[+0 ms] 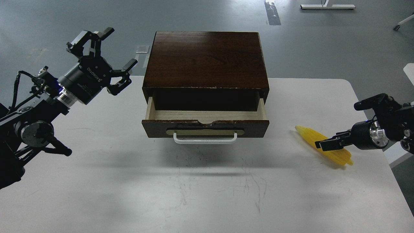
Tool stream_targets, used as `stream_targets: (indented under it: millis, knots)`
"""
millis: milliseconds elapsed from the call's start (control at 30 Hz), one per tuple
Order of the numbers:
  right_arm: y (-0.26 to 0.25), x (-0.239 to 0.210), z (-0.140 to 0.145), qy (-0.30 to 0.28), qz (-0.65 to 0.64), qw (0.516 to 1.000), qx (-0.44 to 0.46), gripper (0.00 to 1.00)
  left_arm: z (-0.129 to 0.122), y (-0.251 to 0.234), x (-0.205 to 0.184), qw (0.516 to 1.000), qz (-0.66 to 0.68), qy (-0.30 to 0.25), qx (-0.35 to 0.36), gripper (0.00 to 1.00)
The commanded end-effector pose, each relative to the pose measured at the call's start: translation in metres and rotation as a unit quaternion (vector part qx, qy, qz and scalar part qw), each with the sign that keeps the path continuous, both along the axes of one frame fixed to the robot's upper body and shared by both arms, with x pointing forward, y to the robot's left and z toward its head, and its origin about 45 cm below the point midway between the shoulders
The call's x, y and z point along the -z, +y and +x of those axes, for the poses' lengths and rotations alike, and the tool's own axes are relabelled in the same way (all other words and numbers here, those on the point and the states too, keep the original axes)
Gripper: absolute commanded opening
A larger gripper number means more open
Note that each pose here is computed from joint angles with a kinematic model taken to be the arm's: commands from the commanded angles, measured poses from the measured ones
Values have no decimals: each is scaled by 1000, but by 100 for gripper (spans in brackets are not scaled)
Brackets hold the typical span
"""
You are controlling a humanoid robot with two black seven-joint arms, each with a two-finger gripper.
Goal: Put corn in drawer with both arms
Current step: 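Lower the right gripper onto the yellow corn cob and grasp it, then lift the corn with the right gripper and carry it over the open drawer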
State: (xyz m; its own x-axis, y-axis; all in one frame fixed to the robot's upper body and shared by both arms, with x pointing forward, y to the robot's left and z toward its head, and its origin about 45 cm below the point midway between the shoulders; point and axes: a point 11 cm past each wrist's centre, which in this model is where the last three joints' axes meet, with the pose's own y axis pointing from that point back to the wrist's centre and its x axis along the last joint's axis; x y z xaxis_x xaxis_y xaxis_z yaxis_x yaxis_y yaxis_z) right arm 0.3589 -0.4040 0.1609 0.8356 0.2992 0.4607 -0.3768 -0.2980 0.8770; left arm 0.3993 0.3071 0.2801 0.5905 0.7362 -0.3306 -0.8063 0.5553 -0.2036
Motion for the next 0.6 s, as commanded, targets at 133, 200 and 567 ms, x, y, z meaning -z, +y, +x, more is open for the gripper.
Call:
stream_targets:
  millis: [133, 200, 567]
  knots:
    - [-2, 16, -6, 0, -23, 999, -23, 95, 1, 1, -3, 1000, -2, -4, -2, 98]
    - [-4, 18, -8, -2, -27, 999, -28, 90, 1, 1, -2, 1000, -2, -3, -3, 98]
    - [-6, 10, -4, -10, -35, 999, -34, 7, 1, 1, -2, 1000, -3, -3, -3, 98]
